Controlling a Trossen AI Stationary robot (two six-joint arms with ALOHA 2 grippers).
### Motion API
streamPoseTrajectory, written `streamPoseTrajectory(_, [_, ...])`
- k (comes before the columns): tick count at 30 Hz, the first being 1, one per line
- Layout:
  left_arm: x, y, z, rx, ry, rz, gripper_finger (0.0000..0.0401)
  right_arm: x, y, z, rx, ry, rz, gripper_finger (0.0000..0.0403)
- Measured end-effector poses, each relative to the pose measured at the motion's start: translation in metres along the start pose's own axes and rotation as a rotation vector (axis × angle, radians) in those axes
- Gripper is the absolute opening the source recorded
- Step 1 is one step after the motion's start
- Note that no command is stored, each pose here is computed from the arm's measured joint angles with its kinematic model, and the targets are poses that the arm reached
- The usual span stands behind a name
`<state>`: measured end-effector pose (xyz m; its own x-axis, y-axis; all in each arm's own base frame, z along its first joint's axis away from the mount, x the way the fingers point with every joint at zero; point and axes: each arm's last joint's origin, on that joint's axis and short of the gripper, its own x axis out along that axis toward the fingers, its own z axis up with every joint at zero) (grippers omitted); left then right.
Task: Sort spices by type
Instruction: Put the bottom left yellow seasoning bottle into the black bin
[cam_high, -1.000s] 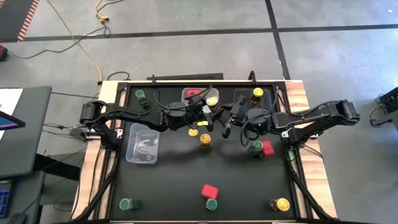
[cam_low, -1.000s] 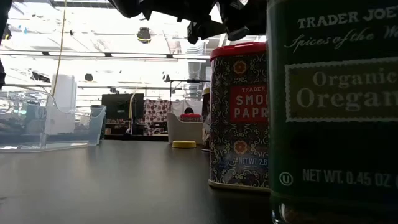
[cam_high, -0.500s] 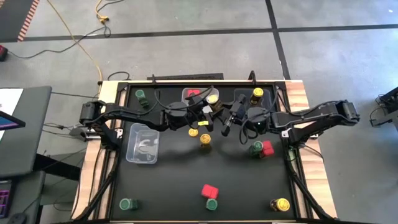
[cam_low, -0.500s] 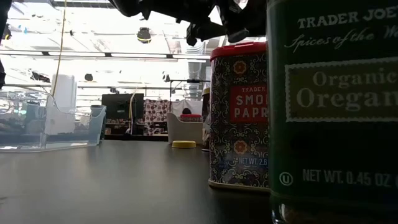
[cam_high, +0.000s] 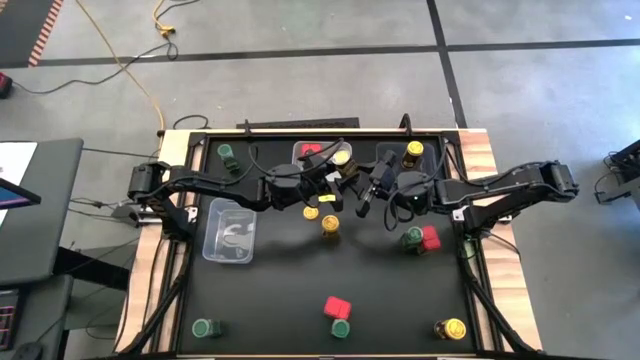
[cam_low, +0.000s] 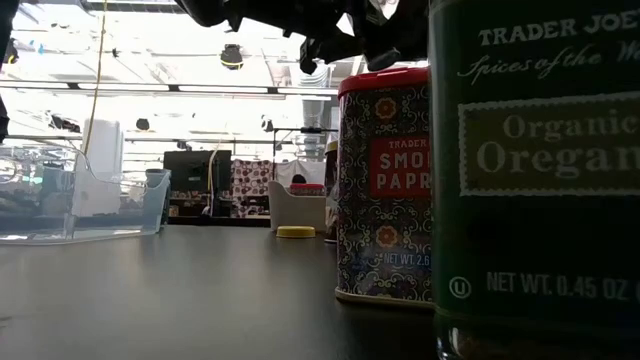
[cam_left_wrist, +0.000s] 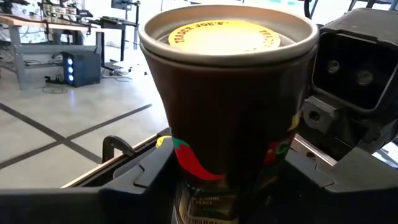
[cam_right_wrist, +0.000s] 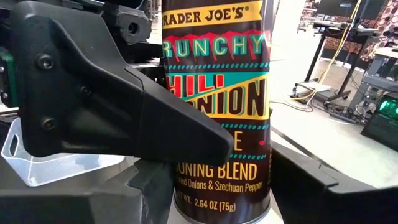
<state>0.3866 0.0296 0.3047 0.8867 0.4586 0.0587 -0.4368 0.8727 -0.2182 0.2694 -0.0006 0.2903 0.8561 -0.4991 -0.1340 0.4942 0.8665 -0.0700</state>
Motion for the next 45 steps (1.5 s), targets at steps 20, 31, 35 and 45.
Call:
streamPoseTrajectory(20, [0.0,0.0,-0.002,-0.029,0.014,0.002,0.0206,0.0,0.0,-0.003,-0.017,0.03,0.005,0.0253])
streamPoseTrajectory(31, [0.002,0.008,0.0,-0.015,0.015,0.032,0.0203,-0.001,-0.005,-0.002,0.031,0.034,-0.039,0.0353])
streamPoseTrajectory(35, [0.0,0.015,0.01,0.001,0.008,0.047,0.0204,-0.003,-0.007,-0.004,0.015,0.059,-0.051,0.0392])
streamPoseTrajectory(45, [-0.008,0.028,0.023,0.007,0.062,0.085,0.0205,-0.003,-0.008,-0.009,-0.111,0.107,-0.052,0.0385])
